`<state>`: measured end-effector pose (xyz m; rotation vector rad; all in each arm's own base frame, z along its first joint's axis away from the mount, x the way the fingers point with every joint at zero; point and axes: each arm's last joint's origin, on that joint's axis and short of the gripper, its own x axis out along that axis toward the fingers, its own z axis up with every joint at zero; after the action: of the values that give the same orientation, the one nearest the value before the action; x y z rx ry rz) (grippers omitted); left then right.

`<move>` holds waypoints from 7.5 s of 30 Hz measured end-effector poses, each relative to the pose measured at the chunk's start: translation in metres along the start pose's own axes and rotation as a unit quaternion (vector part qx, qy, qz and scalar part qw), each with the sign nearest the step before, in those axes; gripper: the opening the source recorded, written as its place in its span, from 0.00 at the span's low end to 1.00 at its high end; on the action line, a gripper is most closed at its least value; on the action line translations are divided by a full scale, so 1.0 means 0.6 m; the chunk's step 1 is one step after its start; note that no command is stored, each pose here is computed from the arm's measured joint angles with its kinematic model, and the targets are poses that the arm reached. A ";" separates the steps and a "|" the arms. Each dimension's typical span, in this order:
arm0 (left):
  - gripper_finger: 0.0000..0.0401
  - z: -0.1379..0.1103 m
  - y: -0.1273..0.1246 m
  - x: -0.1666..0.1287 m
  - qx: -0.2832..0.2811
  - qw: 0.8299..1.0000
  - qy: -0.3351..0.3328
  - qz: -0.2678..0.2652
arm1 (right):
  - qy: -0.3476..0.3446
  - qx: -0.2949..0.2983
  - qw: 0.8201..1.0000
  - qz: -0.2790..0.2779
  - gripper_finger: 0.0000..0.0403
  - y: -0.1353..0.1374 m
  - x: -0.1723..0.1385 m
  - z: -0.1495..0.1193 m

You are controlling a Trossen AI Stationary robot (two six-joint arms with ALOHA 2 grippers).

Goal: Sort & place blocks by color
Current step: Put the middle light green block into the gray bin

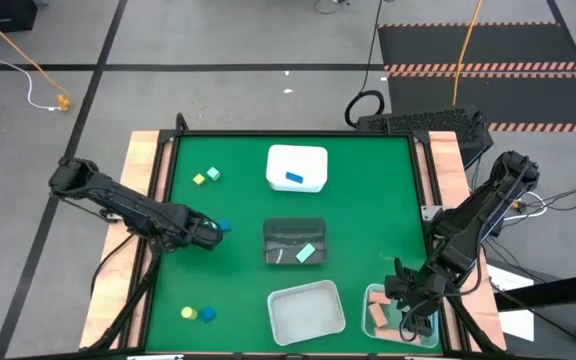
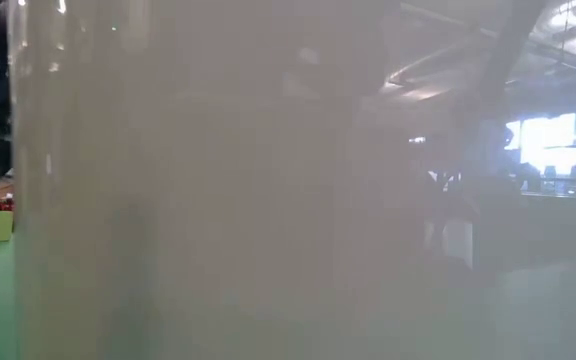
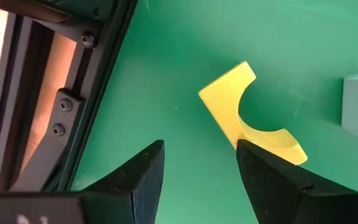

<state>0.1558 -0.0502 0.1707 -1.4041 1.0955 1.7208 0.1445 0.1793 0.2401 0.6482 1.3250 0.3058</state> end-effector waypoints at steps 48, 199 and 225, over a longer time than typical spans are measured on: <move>0.49 0.015 0.003 0.063 -0.057 0.996 -0.007 -0.074 | -0.056 -0.035 0.998 -0.021 0.64 -0.005 -0.005 0.011; 0.69 0.018 -0.282 -0.186 0.277 0.668 0.038 -0.690 | -0.411 -0.084 0.901 0.110 0.20 -0.015 -0.096 0.196; 0.69 -0.193 -0.068 -0.151 0.528 0.640 0.128 -0.544 | -0.404 0.130 0.881 0.208 0.20 0.023 0.135 0.207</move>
<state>0.2609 -0.1349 0.2420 -1.0363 0.7837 -0.0995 0.2851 0.2025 0.1968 1.1405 0.4097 0.1652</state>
